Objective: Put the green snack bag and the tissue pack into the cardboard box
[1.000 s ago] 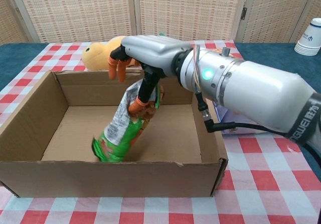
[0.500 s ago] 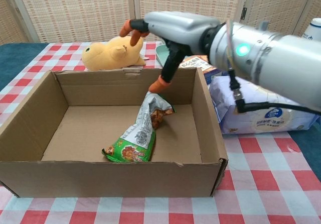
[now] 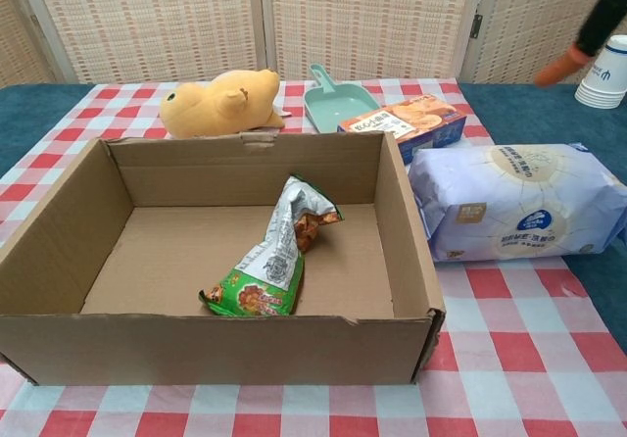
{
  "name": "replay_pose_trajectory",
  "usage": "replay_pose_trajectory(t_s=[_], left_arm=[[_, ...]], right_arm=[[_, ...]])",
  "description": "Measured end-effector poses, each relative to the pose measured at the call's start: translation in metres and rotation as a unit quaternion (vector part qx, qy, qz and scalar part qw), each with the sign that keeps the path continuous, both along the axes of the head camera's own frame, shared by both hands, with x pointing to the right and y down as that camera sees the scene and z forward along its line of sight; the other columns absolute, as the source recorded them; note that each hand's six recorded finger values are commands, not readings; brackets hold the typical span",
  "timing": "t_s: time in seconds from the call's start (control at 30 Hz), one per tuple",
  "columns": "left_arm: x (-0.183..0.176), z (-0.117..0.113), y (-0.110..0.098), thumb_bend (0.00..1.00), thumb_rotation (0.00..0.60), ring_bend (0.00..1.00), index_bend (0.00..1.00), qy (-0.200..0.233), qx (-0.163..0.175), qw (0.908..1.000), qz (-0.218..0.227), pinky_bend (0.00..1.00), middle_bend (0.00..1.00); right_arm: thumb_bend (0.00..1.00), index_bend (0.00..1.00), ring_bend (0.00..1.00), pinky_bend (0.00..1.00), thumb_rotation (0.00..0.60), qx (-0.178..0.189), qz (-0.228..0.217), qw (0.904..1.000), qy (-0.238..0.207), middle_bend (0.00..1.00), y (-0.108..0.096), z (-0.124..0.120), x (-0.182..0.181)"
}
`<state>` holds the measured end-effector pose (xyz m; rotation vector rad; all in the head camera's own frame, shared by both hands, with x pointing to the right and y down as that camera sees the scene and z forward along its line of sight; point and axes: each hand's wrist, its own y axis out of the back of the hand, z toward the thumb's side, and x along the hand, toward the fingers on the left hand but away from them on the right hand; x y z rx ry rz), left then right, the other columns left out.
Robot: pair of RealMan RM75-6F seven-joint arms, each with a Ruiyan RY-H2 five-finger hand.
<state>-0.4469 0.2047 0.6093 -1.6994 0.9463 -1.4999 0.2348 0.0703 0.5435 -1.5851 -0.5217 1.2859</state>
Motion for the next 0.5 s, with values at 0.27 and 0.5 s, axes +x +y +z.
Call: replay_pose_trajectory(t_s=[0.27,0.5], left_arm=[[0.001,0.001,0.001,0.19,0.6,0.0,0.07,-0.002,-0.001,1.0,0.001,0.22,0.01],[0.002,0.002,0.001,0.19,0.6,0.0,0.07,-0.004,-0.002,1.0,0.002,0.22,0.01]], right_arm=[[0.0,0.12,0.0,0.07,0.6,-0.046,0.059,0.9961,0.048,0.17,0.016,0.018,0.069],[0.0,0.01,0.0,0.07,0.6,-0.101,0.075,0.9904,0.056,0.14,0.034,0.053,0.104]])
